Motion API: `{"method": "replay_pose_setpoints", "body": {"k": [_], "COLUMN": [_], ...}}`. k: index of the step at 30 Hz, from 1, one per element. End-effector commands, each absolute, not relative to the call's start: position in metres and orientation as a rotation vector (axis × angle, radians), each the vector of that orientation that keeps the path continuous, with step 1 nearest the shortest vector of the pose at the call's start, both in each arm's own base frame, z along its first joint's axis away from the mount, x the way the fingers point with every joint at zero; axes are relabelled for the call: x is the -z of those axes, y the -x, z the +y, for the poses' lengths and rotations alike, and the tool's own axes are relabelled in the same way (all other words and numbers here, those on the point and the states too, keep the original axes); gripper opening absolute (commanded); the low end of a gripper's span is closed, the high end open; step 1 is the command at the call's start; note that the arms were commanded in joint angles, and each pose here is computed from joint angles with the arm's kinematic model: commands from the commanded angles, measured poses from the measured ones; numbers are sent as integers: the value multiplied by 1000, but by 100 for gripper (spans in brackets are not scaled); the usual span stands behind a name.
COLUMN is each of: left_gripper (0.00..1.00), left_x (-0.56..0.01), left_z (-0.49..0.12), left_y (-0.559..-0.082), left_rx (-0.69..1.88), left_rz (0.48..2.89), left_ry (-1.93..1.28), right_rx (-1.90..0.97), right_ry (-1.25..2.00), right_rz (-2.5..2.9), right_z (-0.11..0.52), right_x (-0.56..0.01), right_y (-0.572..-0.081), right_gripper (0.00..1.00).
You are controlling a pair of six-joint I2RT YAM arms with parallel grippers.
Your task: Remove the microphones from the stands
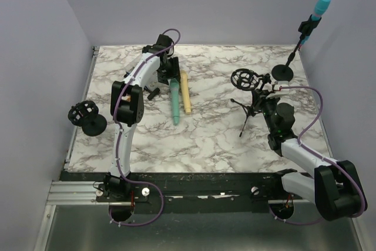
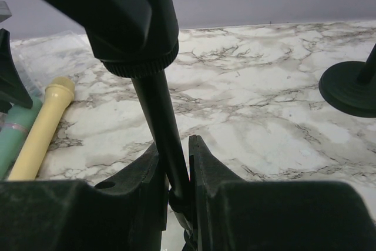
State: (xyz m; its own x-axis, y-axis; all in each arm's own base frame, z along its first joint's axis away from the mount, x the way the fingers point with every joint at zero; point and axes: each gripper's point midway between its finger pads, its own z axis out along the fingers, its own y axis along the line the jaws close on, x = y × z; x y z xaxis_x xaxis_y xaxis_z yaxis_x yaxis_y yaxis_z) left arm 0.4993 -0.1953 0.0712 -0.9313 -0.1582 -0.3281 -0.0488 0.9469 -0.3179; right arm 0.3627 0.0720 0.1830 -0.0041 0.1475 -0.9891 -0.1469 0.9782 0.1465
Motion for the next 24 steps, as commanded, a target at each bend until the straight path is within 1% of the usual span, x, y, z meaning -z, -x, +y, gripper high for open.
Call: {"method": "replay_pose_setpoints", "body": {"k": [1,6,10,15,21,23,24], "left_gripper": [62,68,71,73,83,85,85], "left_x": [-86,-104,-130,-186,-270,-295,-310], "left_z": [-199,-200,-202,-206,-235,-248,-253], "left_y": [-510,-506,-497,-478,-419,-394,-381], "left_rx": [497,516,560,655,996,1121,1180], "left_rz": [2700,2681,2636,2540,2307,2229,2178], "left_ry": [130,98,73,16,-142,-211,-243], "right_rx": [-239,-262,-315,-387,-428,-446,-451], "right_ry": [-67,-55,-10,80,155,174,185], "right_rz": [1683,1674,1662,1667,1688,1702,1713], "right_z": [69,73,84,105,127,135,139], "right_x": [-146,-149,-150,-148,-145,-144,-142], "right_y": [-358,-355,-354,-352,-349,-347,-346], "right_gripper": [1,1,2,4,6,9,13]}}
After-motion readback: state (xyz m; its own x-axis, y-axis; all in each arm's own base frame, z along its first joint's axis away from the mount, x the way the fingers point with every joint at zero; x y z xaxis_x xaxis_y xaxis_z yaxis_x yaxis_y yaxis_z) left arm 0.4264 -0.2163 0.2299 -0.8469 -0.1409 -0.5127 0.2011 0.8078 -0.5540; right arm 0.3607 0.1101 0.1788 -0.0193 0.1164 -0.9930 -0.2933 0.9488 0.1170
